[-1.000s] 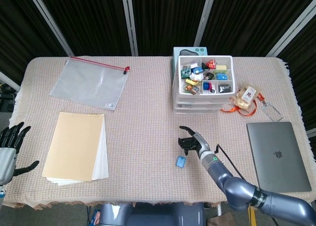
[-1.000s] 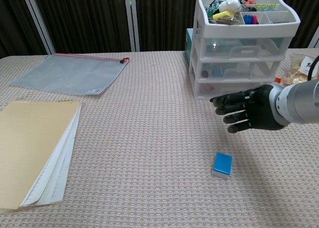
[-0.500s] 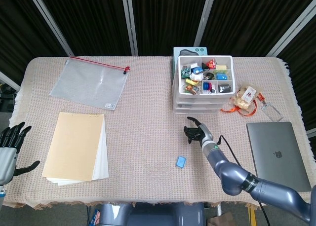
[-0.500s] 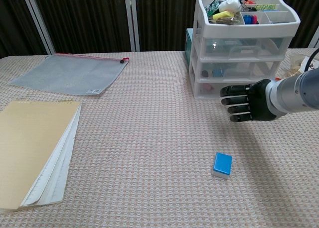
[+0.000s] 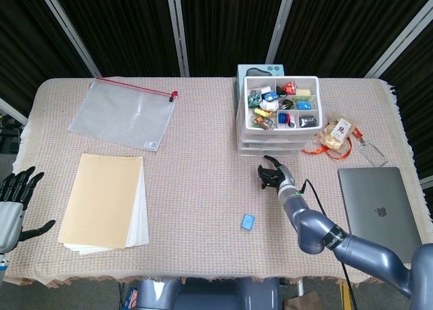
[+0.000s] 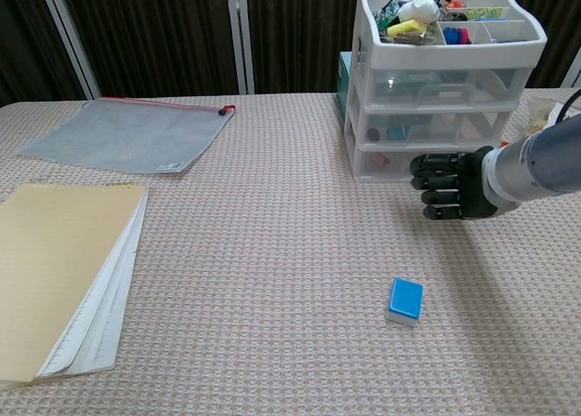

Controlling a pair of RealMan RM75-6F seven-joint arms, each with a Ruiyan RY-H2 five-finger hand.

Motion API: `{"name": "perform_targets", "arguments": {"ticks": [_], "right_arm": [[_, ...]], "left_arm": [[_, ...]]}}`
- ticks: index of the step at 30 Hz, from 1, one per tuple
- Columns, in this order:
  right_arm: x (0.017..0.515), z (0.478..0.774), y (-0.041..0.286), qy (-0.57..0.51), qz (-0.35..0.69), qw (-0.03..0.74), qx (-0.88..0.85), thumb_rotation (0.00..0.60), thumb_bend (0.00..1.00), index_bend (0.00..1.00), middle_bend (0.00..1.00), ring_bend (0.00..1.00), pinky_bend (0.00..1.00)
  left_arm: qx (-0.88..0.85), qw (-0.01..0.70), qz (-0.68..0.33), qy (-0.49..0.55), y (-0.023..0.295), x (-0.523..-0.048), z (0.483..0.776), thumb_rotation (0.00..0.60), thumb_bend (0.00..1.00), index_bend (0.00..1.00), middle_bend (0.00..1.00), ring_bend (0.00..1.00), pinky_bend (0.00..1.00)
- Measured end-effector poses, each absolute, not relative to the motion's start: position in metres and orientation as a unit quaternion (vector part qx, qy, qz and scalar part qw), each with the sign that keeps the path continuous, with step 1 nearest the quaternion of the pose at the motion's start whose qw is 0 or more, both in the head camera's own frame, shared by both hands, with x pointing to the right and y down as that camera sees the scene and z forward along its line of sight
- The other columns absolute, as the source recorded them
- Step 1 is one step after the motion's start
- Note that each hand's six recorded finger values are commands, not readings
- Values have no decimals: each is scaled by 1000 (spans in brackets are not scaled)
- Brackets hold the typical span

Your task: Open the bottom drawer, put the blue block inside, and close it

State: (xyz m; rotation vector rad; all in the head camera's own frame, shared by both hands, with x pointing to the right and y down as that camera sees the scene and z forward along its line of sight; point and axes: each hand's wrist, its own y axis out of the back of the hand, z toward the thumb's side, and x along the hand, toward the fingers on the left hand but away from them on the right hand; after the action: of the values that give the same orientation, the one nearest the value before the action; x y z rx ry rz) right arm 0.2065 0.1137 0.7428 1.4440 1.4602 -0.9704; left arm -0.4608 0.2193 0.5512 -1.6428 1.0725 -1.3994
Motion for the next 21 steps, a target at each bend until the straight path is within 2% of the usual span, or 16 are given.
{"name": "perform_targets", "arguments": {"ticks": [11,21], "right_arm": [[202,750,108,599,-340,487,537,600,498,196,784,819,754],[206,751,99,617,-312,511,511,600,499,225,785,818,753]], "left_arm": [[-638,357,-541,415,220,-460,551,600,172,78,0,0,0],[-640,355,-541,414,220,-460,552,600,172,78,0,0,0]]}}
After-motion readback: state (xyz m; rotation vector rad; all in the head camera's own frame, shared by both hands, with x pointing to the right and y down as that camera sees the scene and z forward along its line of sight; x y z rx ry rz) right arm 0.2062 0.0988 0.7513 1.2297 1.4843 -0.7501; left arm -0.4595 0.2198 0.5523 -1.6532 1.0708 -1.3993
